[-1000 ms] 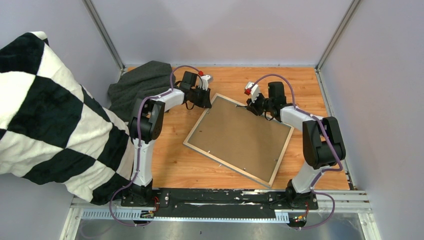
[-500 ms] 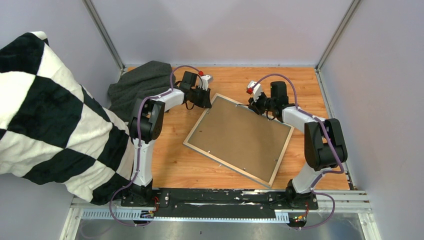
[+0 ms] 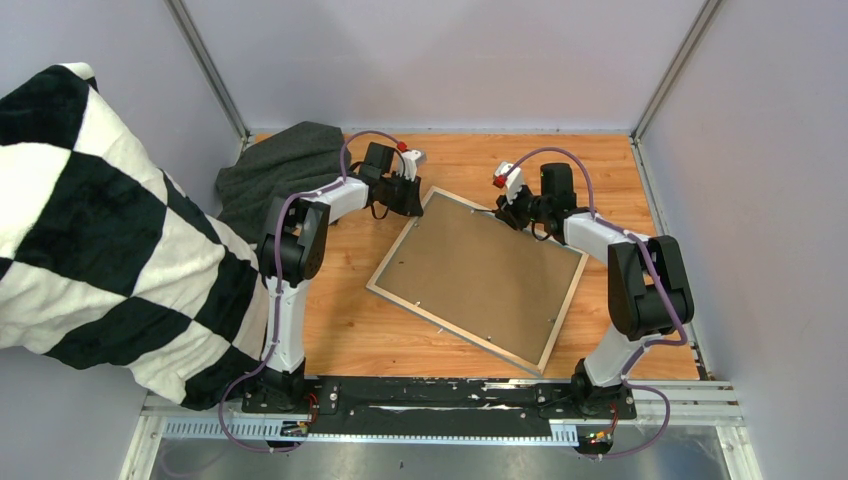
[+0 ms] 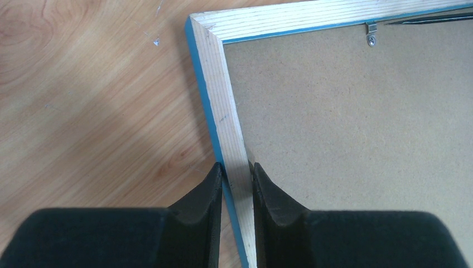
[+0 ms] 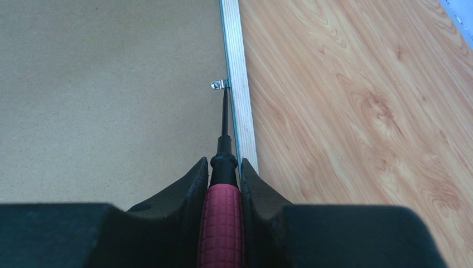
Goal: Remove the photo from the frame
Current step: Release the photo frame item from the photo frame.
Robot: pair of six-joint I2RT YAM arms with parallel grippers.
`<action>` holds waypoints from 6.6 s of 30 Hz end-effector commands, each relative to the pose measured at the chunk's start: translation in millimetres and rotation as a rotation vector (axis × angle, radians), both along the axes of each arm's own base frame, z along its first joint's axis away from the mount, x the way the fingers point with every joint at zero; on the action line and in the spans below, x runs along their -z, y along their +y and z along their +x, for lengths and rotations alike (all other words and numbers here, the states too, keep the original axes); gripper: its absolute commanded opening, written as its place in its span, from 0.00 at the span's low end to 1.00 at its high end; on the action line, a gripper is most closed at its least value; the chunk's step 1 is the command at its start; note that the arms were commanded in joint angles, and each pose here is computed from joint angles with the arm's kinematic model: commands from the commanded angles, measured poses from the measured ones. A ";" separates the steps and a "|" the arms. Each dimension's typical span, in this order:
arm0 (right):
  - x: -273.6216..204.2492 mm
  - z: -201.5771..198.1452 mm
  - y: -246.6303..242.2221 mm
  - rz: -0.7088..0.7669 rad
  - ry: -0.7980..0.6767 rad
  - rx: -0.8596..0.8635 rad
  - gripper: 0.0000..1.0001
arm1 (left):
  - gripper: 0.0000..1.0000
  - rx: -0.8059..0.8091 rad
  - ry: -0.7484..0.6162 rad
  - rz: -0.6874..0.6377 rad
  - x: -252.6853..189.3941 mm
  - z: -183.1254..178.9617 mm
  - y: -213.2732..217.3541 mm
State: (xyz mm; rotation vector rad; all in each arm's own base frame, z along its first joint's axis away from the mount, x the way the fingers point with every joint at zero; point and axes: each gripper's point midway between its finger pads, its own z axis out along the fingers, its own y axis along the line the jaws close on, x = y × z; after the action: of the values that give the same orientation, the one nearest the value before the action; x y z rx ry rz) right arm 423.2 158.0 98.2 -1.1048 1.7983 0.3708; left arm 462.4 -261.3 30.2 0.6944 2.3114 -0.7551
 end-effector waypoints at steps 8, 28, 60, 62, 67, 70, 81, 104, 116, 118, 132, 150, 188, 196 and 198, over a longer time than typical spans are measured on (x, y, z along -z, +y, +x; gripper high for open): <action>7.0 3.4 -5.6 0.002 0.025 0.021 0.00 | 0.00 0.075 0.236 0.063 64.4 -60.0 1.4; 14.3 7.2 -1.9 0.011 0.054 0.016 0.00 | 0.00 0.080 0.237 0.059 64.5 -60.5 0.7; -12.4 2.5 -2.2 0.008 -0.031 0.003 0.00 | 0.00 0.087 0.239 0.053 63.9 -61.1 -0.4; -6.9 1.1 -1.5 0.002 -0.004 -0.006 0.00 | 0.00 0.088 0.237 0.053 63.8 -60.7 -0.5; 0.9 0.3 -3.2 -0.018 0.016 -0.012 0.00 | 0.00 0.089 0.237 0.051 63.6 -60.8 -0.8; 3.5 -0.7 -2.9 -0.021 0.029 -0.016 0.00 | 0.00 0.089 0.239 0.052 64.3 -61.2 -0.6; -8.2 -8.0 2.4 0.003 0.015 -0.058 0.00 | 0.00 0.089 0.239 0.051 63.9 -61.0 -0.9; -8.7 -2.7 -9.0 -0.020 0.014 -0.023 0.00 | 0.00 0.092 0.239 0.050 63.9 -61.0 -1.1; -6.6 -0.1 -10.6 -0.009 0.023 -0.009 0.00 | 0.00 0.092 0.241 0.049 64.2 -61.4 -1.2; -3.5 1.0 -10.7 -0.003 0.034 0.002 0.00 | 0.00 0.092 0.239 0.049 63.6 -61.0 -1.3; 6.6 4.2 -6.4 0.021 0.061 0.012 0.00 | 0.00 0.095 0.239 0.047 63.8 -61.4 -1.6; 21.3 -1.5 2.4 0.008 0.144 -0.023 0.00 | 0.00 0.098 0.240 0.045 63.9 -61.5 -2.0; 5.3 3.5 1.3 0.017 0.064 0.011 0.00 | 0.00 0.103 0.241 0.041 63.4 -61.9 -2.8; 8.3 -4.0 13.0 0.023 0.085 -0.036 0.00 | 0.00 0.103 0.242 0.041 63.8 -62.4 -2.6; 8.9 -5.2 14.9 0.018 0.086 -0.045 0.00 | 0.00 0.103 0.242 0.041 63.7 -62.4 -2.7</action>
State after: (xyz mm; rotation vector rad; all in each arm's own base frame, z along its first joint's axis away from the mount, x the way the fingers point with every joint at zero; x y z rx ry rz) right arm 423.3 161.3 93.4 -1.0777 1.8582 0.4342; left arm 459.2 -267.1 29.6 0.7265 2.2909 -0.8038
